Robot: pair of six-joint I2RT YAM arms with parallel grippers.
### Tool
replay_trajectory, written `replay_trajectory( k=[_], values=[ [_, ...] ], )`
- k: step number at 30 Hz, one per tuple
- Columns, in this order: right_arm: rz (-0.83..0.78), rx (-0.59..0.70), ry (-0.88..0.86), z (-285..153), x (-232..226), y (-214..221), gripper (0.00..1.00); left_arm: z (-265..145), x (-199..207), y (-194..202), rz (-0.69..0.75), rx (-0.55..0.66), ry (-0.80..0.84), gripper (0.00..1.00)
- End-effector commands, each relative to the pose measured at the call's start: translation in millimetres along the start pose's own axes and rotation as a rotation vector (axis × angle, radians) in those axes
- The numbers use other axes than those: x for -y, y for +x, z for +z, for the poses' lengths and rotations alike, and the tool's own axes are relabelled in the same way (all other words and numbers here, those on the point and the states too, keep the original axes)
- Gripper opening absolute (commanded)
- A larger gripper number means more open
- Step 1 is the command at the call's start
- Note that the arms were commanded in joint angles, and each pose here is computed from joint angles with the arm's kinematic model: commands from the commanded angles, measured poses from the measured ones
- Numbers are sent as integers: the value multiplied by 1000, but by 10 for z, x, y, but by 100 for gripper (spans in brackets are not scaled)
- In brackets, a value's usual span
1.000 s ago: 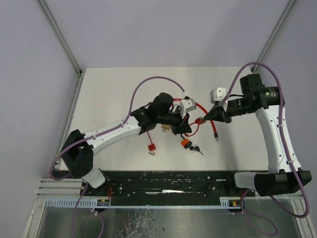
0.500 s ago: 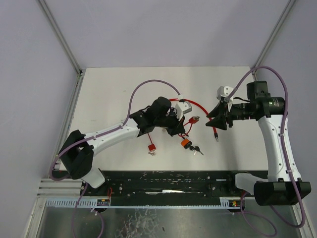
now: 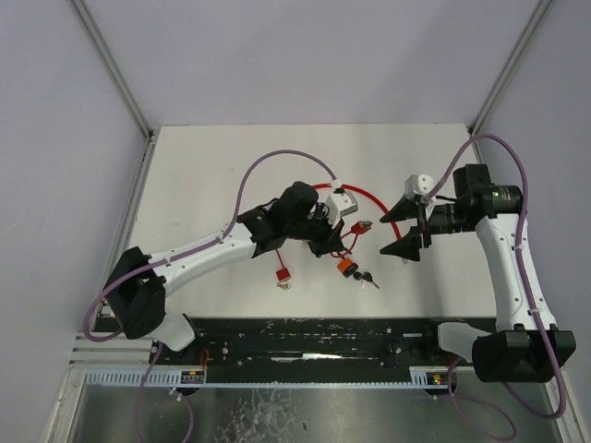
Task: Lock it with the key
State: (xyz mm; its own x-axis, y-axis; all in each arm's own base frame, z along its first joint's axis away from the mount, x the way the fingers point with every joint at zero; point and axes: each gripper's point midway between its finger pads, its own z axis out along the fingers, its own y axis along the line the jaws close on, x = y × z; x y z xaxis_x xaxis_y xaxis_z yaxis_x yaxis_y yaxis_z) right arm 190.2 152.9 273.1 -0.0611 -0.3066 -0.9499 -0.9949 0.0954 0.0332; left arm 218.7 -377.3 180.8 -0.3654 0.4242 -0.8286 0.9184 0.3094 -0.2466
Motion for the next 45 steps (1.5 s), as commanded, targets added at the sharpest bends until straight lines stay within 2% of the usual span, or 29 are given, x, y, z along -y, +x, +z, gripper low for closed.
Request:
replay_trajectory(
  k=[1, 9, 13, 27, 34, 37, 45],
  values=[
    [1, 67, 22, -88, -126, -93, 82, -143, 119, -289, 42, 96, 17, 0],
    [165, 105, 166, -284, -115, 98, 81, -270, 242, -439, 36, 181, 47, 0],
    [169, 125, 206, -339, -52, 101, 81, -336, 280, -496, 17, 262, 47, 0],
    [170, 207, 232, -302, 146, 223, 80, -344, 202, -449, -10, 333, 0, 0],
    [204, 224, 252, -261, 158, 322, 80, -183, 25, -486, -38, 308, -58, 0],
    [215, 218, 266, -273, 141, 297, 79, -170, 7, -484, -66, 334, -66, 0],
    [231, 188, 338, -276, 146, 450, 81, -162, 10, -462, -34, 297, -67, 0]
  ],
)
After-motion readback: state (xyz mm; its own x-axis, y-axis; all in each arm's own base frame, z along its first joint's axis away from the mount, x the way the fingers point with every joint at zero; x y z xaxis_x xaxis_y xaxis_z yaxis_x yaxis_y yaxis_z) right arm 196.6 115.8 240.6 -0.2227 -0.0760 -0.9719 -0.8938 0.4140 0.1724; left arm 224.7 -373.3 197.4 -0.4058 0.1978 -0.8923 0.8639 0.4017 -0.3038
